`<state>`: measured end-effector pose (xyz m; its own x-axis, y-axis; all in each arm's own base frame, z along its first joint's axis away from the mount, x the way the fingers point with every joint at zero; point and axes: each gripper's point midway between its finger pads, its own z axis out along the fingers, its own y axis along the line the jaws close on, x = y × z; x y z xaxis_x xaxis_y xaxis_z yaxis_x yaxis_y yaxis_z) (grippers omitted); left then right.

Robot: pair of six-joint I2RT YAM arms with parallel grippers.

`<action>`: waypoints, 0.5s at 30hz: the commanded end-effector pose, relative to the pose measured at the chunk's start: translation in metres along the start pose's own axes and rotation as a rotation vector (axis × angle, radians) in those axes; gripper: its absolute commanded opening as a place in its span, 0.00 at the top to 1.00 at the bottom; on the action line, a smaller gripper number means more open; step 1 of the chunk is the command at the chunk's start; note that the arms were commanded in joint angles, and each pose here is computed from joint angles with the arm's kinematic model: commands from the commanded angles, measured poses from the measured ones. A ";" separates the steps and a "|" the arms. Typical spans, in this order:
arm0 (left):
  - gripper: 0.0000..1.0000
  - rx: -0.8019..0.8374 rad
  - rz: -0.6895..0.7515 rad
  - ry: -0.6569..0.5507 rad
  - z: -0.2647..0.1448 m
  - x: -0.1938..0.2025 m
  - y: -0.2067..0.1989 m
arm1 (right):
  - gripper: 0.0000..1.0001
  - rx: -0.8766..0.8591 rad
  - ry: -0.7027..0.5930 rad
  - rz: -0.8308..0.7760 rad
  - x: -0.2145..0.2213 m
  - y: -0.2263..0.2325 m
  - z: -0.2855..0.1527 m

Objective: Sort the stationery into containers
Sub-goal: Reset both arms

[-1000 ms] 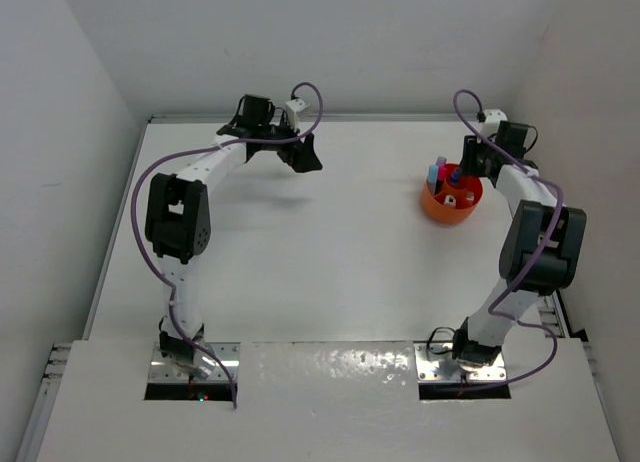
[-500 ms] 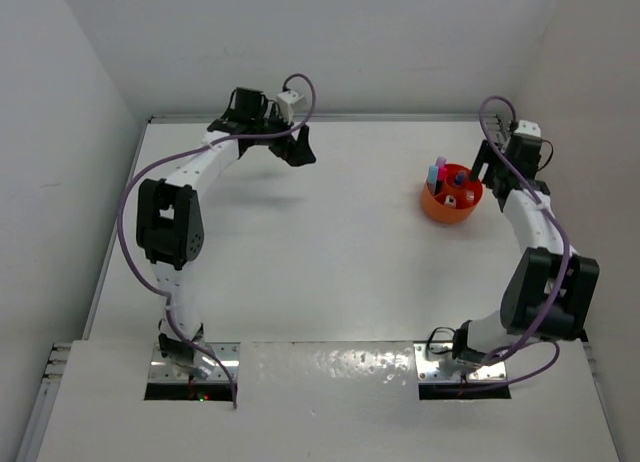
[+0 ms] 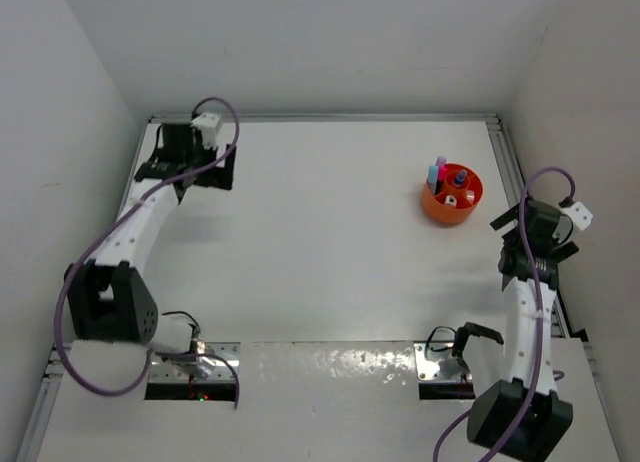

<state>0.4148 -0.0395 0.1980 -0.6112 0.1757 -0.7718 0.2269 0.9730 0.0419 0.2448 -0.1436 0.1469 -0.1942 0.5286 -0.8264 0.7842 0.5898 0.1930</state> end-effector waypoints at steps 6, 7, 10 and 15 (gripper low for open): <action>0.00 -0.148 0.031 0.032 -0.079 0.115 0.002 | 0.01 0.030 0.173 0.060 0.055 -0.026 -0.037; 0.00 -0.122 0.074 -0.075 -0.095 0.099 -0.009 | 0.01 0.037 0.182 0.086 0.059 -0.027 -0.040; 0.00 -0.156 0.101 -0.260 -0.111 0.092 -0.016 | 0.01 0.039 0.182 0.123 0.064 -0.032 -0.049; 0.00 -0.234 0.124 -0.333 -0.112 0.108 -0.011 | 0.01 -0.004 0.131 0.153 0.060 -0.034 -0.063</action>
<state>0.2516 -0.0260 0.1831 -0.3526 0.2617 -0.8985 0.1727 0.9618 0.2124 0.1757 -0.0995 0.1210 -0.1778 0.6709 -0.7199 0.8130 0.5123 0.2766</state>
